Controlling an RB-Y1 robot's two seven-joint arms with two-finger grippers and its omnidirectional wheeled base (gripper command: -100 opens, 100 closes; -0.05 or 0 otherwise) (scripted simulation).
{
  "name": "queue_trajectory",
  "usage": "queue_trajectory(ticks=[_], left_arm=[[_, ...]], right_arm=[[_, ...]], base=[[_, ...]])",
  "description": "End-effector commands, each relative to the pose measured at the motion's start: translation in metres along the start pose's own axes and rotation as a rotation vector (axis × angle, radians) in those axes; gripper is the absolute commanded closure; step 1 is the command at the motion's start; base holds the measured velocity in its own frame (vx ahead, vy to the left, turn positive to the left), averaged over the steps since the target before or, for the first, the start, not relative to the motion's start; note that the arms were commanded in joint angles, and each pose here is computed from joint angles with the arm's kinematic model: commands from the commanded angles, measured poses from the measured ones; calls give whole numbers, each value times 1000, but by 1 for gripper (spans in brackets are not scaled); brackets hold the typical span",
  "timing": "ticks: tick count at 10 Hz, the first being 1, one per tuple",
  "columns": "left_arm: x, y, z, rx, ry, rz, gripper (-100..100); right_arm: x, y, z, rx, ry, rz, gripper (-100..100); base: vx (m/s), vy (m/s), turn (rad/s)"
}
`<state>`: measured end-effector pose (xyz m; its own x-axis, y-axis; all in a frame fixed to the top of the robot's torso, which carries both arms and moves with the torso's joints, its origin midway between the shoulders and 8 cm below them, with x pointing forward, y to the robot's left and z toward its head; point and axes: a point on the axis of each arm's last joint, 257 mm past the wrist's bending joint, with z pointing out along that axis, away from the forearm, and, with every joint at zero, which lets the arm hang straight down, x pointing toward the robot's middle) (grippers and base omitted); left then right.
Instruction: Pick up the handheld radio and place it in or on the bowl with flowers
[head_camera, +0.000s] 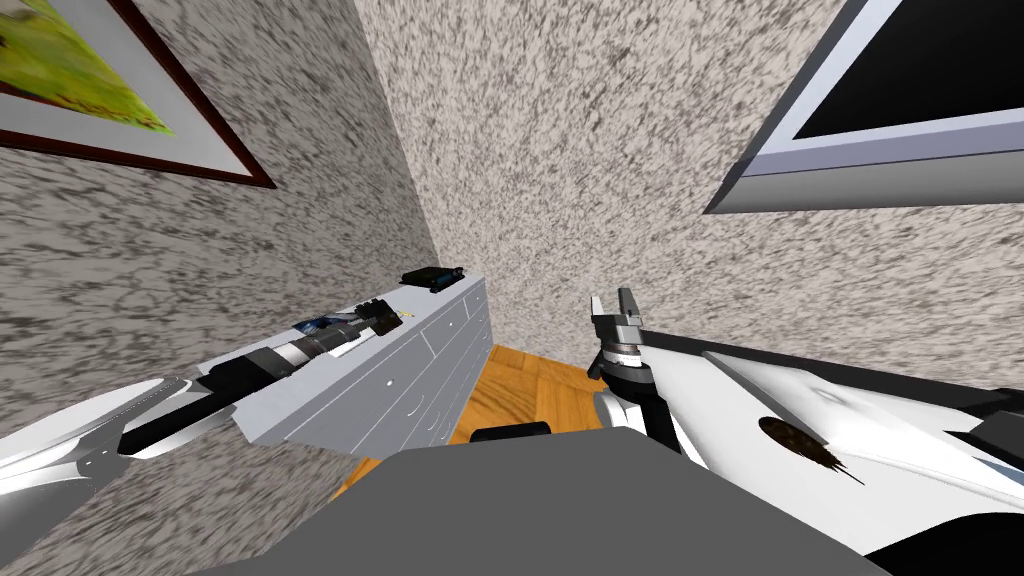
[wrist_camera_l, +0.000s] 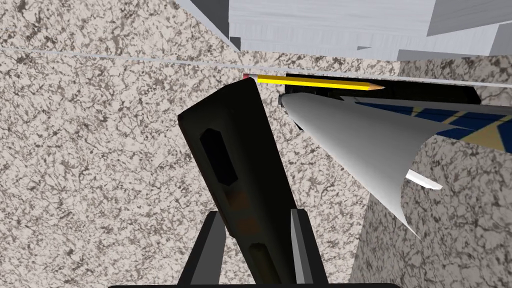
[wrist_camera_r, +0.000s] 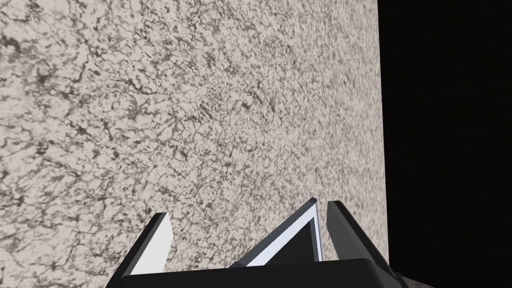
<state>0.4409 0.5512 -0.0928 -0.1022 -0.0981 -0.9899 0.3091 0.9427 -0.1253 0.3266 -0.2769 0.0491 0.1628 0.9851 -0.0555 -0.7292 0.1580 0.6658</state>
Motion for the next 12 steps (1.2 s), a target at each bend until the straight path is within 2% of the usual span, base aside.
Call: queue_trajectory(ticks=[1, 2, 3, 5, 6, 8, 9, 10, 11, 12], left_arm=[[-5, -11, 7, 17, -3, 21, 100], [-8, -17, 10, 32, -8, 30, 100], [-1, -21, 14, 24, 5, 28, 100], [-10, -37, 22, 62, -7, 48, 100], [-1, -41, 26, 51, 6, 42, 100], [-10, -60, 33, 95, -8, 61, 100], [0, -65, 37, 88, 7, 51, 100], [-6, -77, 41, 114, -3, 61, 100], [4, -86, 44, 115, 12, 49, 100], [0, -95, 48, 133, 3, 57, 100]], right_arm=[[0, 0, 0, 0, 0, 0, 0], [0, 0, 0, 0, 0, 0, 0], [0, 0, 0, 0, 0, 0, 0], [0, 0, 0, 0, 0, 0, 0], [0, 0, 0, 0, 0, 0, 0], [0, 0, 0, 0, 0, 0, 0], [0, 0, 0, 0, 0, 0, 0], [0, 0, 0, 0, 0, 0, 0], [0, 0, 0, 0, 0, 0, 0], [0, 0, 0, 0, 0, 0, 0]], base=[[43, 66, 127], [22, 28, 9], [37, 54, 191], [23, 34, 62], [21, 46, 179], [28, 34, 77], [43, 52, 228], [41, 51, 124], [40, 70, 169], [39, 54, 109]])
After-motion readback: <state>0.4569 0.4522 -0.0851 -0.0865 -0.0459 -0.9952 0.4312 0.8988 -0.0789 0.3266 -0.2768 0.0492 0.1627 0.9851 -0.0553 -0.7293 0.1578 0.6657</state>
